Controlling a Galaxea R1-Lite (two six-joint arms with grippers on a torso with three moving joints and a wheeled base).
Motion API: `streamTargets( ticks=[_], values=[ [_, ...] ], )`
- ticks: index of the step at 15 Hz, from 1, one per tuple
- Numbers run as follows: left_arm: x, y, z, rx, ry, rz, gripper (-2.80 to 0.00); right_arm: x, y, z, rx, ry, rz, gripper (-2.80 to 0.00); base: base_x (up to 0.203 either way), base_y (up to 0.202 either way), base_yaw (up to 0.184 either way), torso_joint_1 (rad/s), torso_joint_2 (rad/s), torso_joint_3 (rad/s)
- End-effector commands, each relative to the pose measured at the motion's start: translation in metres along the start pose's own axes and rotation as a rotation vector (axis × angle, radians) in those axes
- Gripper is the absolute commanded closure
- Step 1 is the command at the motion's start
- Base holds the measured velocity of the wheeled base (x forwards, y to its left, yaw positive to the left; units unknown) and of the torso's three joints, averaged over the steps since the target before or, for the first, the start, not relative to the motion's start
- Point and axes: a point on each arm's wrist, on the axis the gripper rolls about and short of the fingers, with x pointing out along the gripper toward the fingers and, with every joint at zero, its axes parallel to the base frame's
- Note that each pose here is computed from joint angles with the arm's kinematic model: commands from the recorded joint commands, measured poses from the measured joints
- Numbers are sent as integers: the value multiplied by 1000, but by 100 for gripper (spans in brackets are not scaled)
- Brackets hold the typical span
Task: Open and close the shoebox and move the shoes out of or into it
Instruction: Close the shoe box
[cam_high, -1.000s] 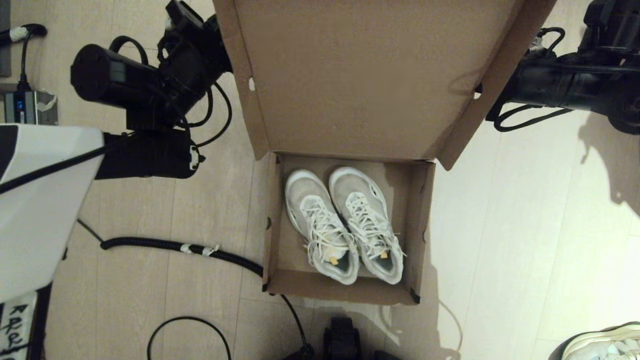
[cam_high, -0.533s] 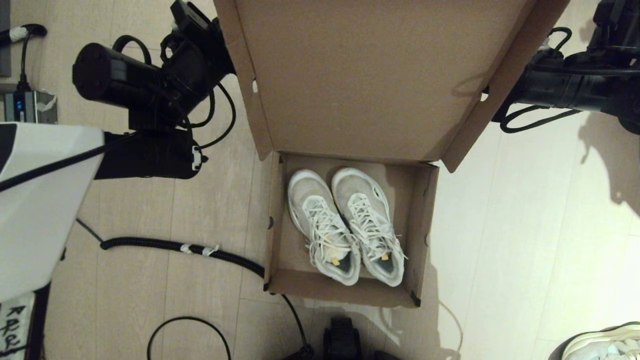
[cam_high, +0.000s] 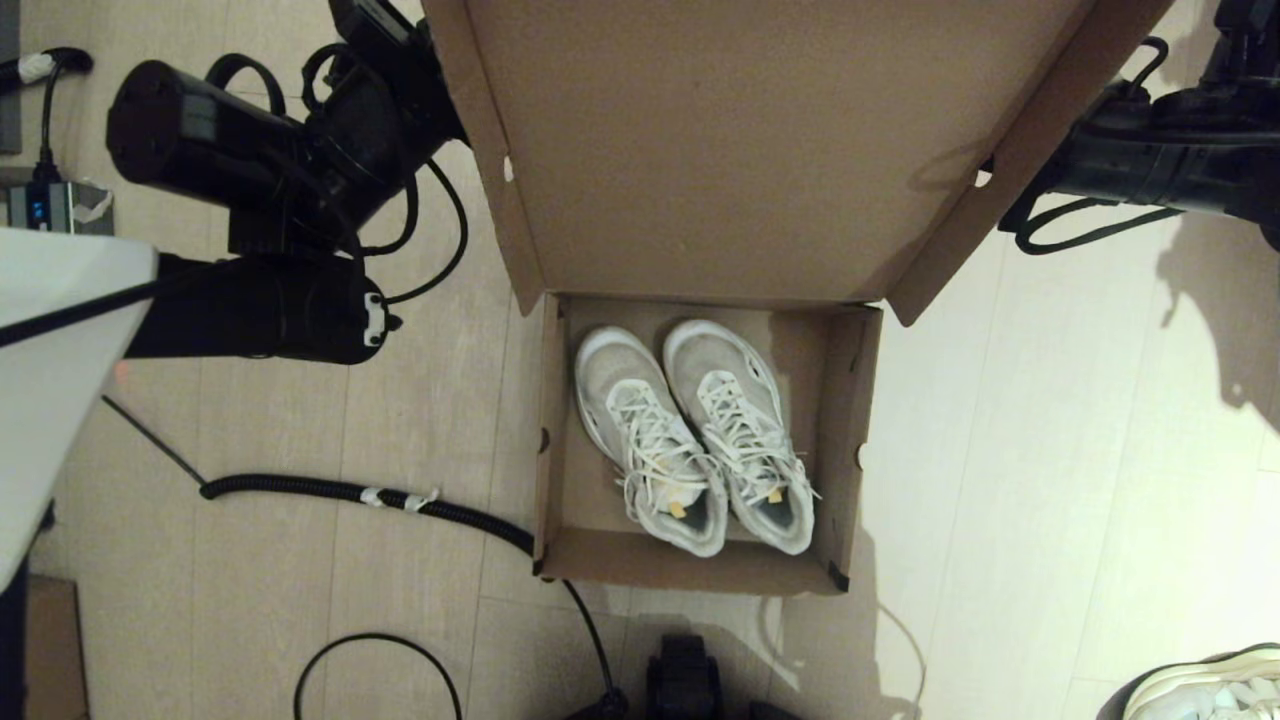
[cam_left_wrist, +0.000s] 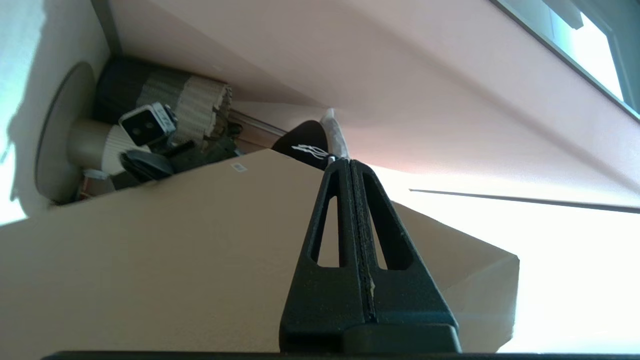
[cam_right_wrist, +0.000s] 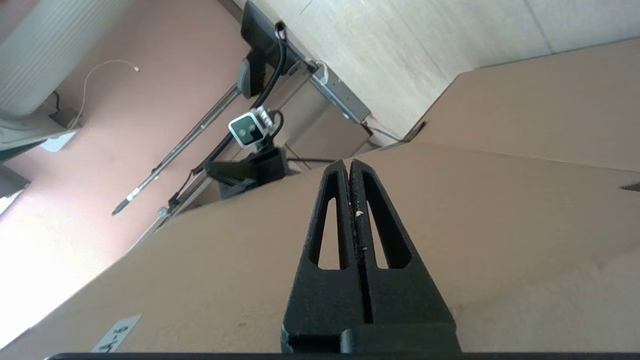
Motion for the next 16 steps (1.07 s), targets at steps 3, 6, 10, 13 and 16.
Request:
streamTargets(
  ticks=[3,6,10,13,16],
  values=[
    [4,-10,-7,-15,14,-10,0,-6,-3,5,-3,-19,-10,0,0,0,0,0,0,0],
    [6,-9,-10,-22,18,-12,0,-11,-4,8,-23,-34,-16,0,0,0,0,0,0,0],
    [7,-5,-14,-42,22,-8,0,-17,-5,12,-23,-47,-22,0,0,0,0,0,0,0],
    [8,-4,-17,-55,25,-5,0,-28,0,16,-32,-68,-21,0,0,0,0,0,0,0],
    [7,2,-17,-61,22,2,0,-38,6,16,-42,-32,-6,0,0,0,0,0,0,0]
  ],
)
